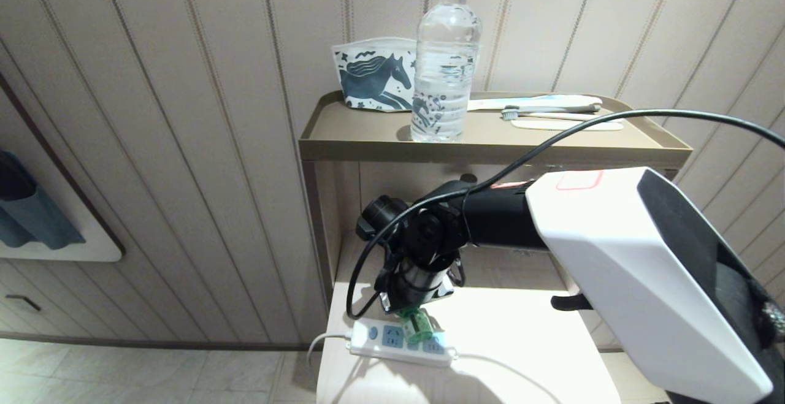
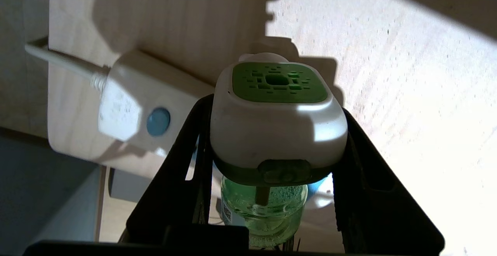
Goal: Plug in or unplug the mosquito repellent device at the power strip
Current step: Insert the plug into the socket
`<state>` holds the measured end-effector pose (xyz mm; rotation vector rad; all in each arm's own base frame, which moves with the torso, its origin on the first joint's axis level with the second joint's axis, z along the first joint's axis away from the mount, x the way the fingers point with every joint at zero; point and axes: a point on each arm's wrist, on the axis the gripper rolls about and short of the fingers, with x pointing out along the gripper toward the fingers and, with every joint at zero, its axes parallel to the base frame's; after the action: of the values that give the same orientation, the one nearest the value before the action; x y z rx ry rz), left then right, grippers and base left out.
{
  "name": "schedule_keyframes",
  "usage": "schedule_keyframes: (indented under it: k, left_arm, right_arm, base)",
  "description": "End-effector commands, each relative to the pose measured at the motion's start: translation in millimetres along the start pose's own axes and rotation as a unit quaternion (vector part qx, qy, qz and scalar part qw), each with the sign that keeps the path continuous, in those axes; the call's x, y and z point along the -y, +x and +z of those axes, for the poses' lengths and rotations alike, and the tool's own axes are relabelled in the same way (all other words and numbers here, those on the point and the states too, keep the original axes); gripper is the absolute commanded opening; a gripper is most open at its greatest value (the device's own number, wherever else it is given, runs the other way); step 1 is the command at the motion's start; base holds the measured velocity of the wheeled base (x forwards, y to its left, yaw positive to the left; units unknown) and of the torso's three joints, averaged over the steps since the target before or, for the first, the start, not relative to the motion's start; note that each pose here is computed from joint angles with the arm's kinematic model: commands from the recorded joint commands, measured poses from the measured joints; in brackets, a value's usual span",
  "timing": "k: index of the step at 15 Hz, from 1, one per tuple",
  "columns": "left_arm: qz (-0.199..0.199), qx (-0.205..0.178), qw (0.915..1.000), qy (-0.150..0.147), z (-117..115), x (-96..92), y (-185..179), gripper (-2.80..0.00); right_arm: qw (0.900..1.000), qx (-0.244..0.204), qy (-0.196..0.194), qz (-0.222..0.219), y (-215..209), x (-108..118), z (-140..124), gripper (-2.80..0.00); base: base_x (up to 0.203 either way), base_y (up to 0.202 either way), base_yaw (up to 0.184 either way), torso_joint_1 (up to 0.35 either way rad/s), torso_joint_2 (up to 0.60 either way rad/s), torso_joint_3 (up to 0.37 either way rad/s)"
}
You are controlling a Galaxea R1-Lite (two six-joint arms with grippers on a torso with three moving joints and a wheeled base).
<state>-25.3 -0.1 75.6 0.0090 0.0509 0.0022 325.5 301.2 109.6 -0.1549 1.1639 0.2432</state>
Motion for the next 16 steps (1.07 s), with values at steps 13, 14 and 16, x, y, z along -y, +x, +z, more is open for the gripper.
schedule_keyframes:
  k: [13, 14, 16]
  left_arm:
    - [0.000, -0.001, 1.0000, 0.000, 0.1, 0.0, -0.1, -2.80]
    - [0.000, -0.001, 1.0000, 0.000, -0.3, 0.0, 0.0, -2.80]
    - [0.000, -0.001, 1.0000, 0.000, 0.0, 0.0, -0.2, -2.80]
  right_arm:
    - [1.000, 0.016, -0.012, 0.011, -12.7, -10.3, -2.7, -2.80]
    - [1.000, 0.020, -0.009, 0.012, -16.7, -8.0, -1.4, -2.80]
    - [1.000, 0.029, -0.001, 0.012, -22.5, -3.8, 1.9, -2.80]
  base:
    - [0.000, 0.000, 0.000, 0.000, 0.00, 0.000]
    - [0.000, 0.000, 0.000, 0.000, 0.00, 0.000]
    - [0.000, 0.000, 0.000, 0.000, 0.00, 0.000]
